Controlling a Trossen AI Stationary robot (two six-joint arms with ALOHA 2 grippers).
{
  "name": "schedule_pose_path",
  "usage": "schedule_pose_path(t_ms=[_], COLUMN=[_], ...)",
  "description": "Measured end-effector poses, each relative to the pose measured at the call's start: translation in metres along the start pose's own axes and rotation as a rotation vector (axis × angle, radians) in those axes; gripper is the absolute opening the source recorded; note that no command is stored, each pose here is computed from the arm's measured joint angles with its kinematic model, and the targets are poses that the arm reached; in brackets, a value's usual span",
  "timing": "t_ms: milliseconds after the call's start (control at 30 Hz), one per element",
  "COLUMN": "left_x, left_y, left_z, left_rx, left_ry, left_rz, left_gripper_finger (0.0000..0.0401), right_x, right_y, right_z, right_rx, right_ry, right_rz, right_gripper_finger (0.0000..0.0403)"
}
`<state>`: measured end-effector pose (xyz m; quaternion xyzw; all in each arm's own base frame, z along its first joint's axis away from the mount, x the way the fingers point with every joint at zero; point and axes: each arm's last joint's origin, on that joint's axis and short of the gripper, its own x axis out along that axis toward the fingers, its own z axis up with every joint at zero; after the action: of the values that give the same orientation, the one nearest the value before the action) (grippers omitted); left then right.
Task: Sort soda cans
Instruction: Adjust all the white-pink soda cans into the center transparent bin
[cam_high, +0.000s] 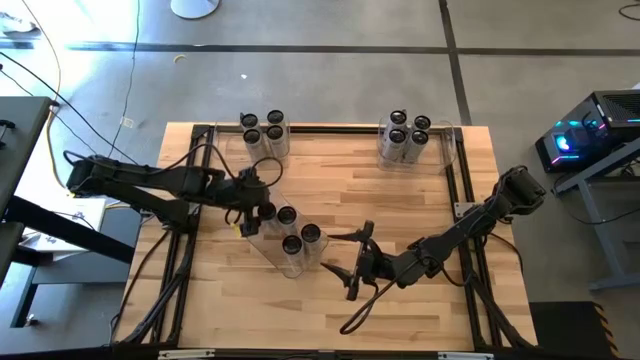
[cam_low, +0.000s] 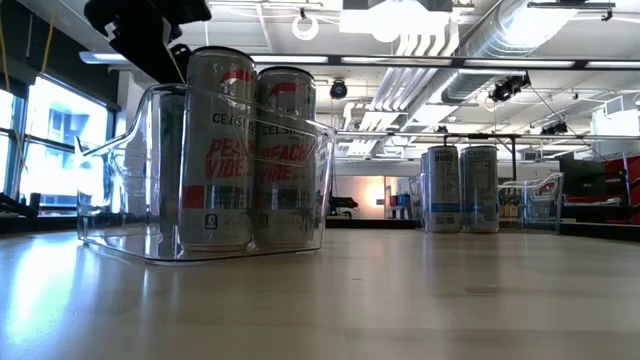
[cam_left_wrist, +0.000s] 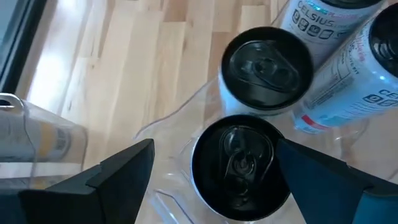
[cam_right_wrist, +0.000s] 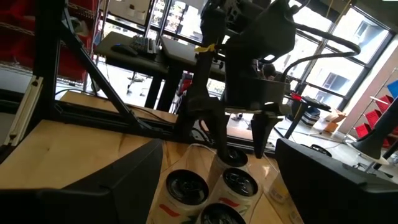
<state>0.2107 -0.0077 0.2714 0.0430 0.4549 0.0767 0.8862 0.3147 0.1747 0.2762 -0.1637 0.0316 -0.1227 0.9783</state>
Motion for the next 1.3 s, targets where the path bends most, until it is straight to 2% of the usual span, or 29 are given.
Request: schedule_pose_path(t_ms=[300,533,767,867,1133,1300], left_x=[-0.006,-0.024,0.007,0.016,0.026,0.029], left_y=[0.010,0.010,0.001,0.000,-0.002,-0.003], left_z=[-0.001,-0.002,-0.021,-0.026,-0.028,-0.032], left_rx=[0.024,0.012,0.042,0.038,0.035,0.036], left_ry=[-0.017,-0.077,0.003,-0.005,-0.084,-0.068], left_rz=[0.034,-0.003,-0.018,-0.018,-0.025,-0.038], left_gripper_finger=[0.0333,0.0333,0.0333,0.0333,0.0333,0.0321], right_x=[0.000,0.000,0.000,0.000,0.000,0.000], right_y=[0.000,0.000,0.000,0.000,0.000,0.000], right_z=[0.000,0.000,0.000,0.000,-0.001,-0.001], right_rx=[-0.002,-0.001,0.003,0.013,0.019,0.021], right_ry=[0.000,0.000,0.000,0.003,0.005,0.005], right_rz=[0.000,0.000,0.000,0.000,0.001,0.001], right_gripper_finger=[0.0307,0.0307,0.0307,0.0307,0.0307,0.0307])
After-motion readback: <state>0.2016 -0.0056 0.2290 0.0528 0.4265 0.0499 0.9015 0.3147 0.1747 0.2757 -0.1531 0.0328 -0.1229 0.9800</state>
